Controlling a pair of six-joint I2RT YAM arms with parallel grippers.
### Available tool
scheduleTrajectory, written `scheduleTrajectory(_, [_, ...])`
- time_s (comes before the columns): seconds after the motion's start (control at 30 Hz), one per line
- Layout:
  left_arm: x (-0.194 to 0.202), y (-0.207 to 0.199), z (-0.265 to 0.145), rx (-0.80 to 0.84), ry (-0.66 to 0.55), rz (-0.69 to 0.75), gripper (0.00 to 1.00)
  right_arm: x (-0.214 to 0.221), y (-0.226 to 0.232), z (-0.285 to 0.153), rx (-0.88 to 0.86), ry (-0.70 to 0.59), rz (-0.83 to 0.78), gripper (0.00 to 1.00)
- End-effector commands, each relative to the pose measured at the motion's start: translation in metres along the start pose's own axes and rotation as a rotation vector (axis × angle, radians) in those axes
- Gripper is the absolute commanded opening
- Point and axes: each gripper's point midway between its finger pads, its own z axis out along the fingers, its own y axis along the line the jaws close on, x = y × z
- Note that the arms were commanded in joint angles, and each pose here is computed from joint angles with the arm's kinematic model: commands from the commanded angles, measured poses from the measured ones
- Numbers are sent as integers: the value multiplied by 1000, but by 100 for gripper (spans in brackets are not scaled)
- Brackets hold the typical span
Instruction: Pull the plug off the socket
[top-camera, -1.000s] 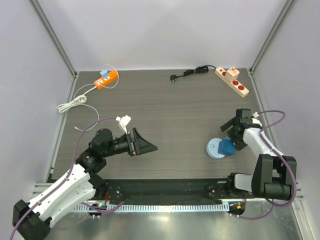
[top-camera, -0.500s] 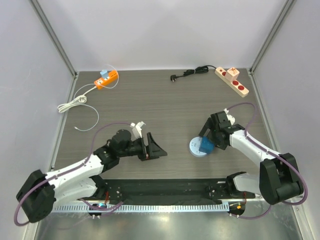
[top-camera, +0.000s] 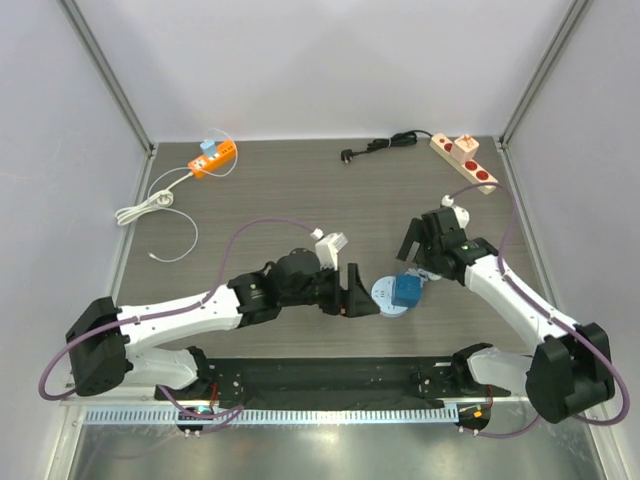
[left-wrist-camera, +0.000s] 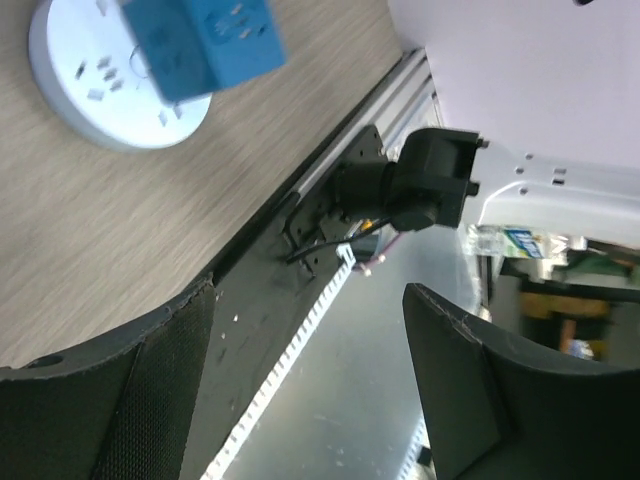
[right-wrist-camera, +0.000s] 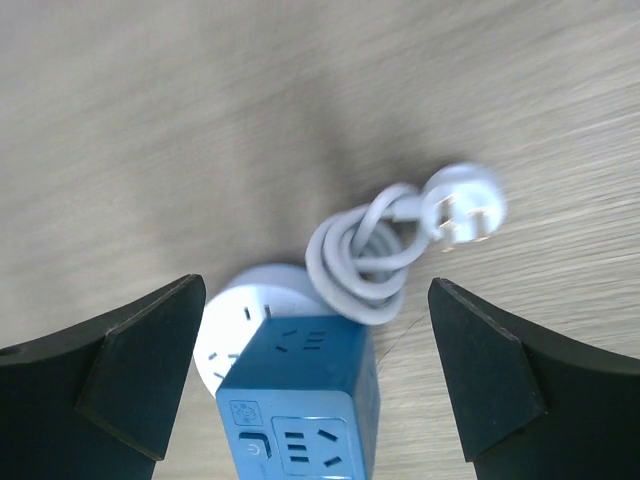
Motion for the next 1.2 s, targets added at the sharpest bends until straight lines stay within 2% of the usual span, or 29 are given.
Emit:
scheduleTrajectory(0.0, [-17,-10,5,-133,-52,203,77,-48,-15,-29,61,-178,64,100])
scheduleTrajectory(0.17, [-30,0,24,-335,-94,303,76,-61,-31,-34,19,-207,180,100])
scheduleTrajectory(0.23, [-26,-1,38,-443,-70,401,78,-62,-40,-30,23,-210,188,100])
scheduleTrajectory(0.27, [-29,-4,42,-493,-100,452,78,-68,-53,-30,61,-227,221,100])
scheduleTrajectory(0.4, [-26,1,76,-620,-56,568,80,-81,-89,-31,114,-257,317,100])
scheduleTrajectory(0.47, [-23,-3,96,-634,-27,597,81,-82,-99,-29,96,-256,331,100])
scheduleTrajectory(0.57, [-21,-6,116,-637,-9,620,82,-72,-96,-23,-27,-194,342,100])
scheduleTrajectory(0.87, [-35,-4,139,-707,-27,674,91,-39,-75,-16,-198,-157,343,100])
scheduleTrajectory(1.17, [-41,19,151,-683,16,556,93,-44,-73,-18,-209,-168,336,100])
